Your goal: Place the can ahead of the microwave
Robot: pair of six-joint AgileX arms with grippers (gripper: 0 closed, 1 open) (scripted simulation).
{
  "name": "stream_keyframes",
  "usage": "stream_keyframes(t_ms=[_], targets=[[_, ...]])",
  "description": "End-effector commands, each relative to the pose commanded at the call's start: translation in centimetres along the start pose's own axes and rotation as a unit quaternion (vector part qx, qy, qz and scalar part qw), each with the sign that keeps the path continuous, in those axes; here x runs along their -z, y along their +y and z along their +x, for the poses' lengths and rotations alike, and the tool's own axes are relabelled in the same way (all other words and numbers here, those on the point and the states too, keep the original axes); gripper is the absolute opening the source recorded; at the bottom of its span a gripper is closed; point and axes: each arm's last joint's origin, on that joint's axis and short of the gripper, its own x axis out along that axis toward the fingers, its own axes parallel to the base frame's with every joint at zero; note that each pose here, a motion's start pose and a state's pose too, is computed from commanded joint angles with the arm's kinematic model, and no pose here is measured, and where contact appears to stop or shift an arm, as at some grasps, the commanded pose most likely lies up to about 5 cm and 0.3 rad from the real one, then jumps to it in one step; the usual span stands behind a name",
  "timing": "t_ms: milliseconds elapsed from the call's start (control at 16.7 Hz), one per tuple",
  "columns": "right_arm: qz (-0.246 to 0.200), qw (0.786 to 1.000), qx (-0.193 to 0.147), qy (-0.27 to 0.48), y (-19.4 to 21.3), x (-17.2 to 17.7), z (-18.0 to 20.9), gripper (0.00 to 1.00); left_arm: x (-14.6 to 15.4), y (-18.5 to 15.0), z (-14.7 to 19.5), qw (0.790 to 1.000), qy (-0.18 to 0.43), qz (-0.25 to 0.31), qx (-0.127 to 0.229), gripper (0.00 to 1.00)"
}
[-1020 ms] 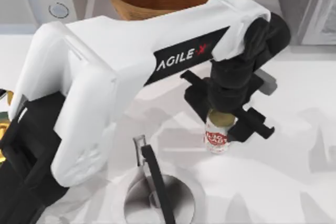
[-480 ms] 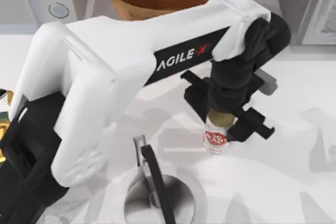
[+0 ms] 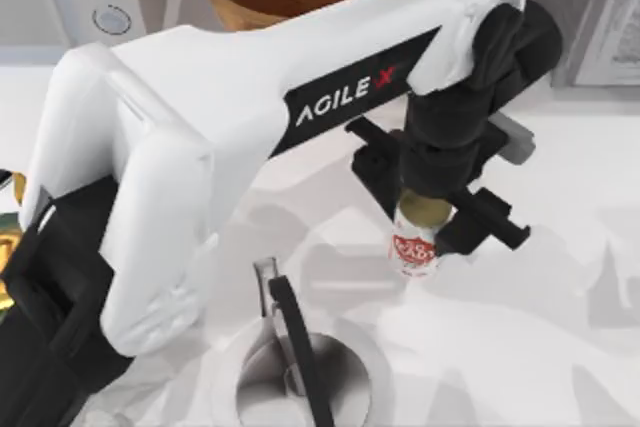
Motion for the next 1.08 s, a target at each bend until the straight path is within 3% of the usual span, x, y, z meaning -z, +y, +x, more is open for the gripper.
stream_keyframes(t_ms=[420, 600, 840, 960, 1080], targets=[[0.0, 1.0, 0.0, 0.0, 0.0, 0.0, 0.0, 1.0, 0.1, 0.1, -1.5, 1.0, 0.0, 0.0, 0.0, 0.0], [0.0, 1.0, 0.0, 0.0, 0.0, 0.0, 0.0, 1.0, 0.6, 3.3, -1.4, 1.0, 0.023, -0.018, -0.003, 0.0], [0.0, 1.0, 0.0, 0.0, 0.0, 0.0, 0.0, 1.0, 3.2, 13.9, -1.7, 0.994, 0.066, -0.089, 0.002, 0.0], [0.0, 1.0, 0.0, 0.0, 0.0, 0.0, 0.0, 1.0, 6.3, 21.3, -2.1, 0.986, 0.075, -0.145, 0.011, 0.0], [0.0, 1.0, 0.0, 0.0, 0.0, 0.0, 0.0, 1.0, 11.4, 29.2, -2.4, 0.973, 0.072, -0.216, 0.021, 0.0]])
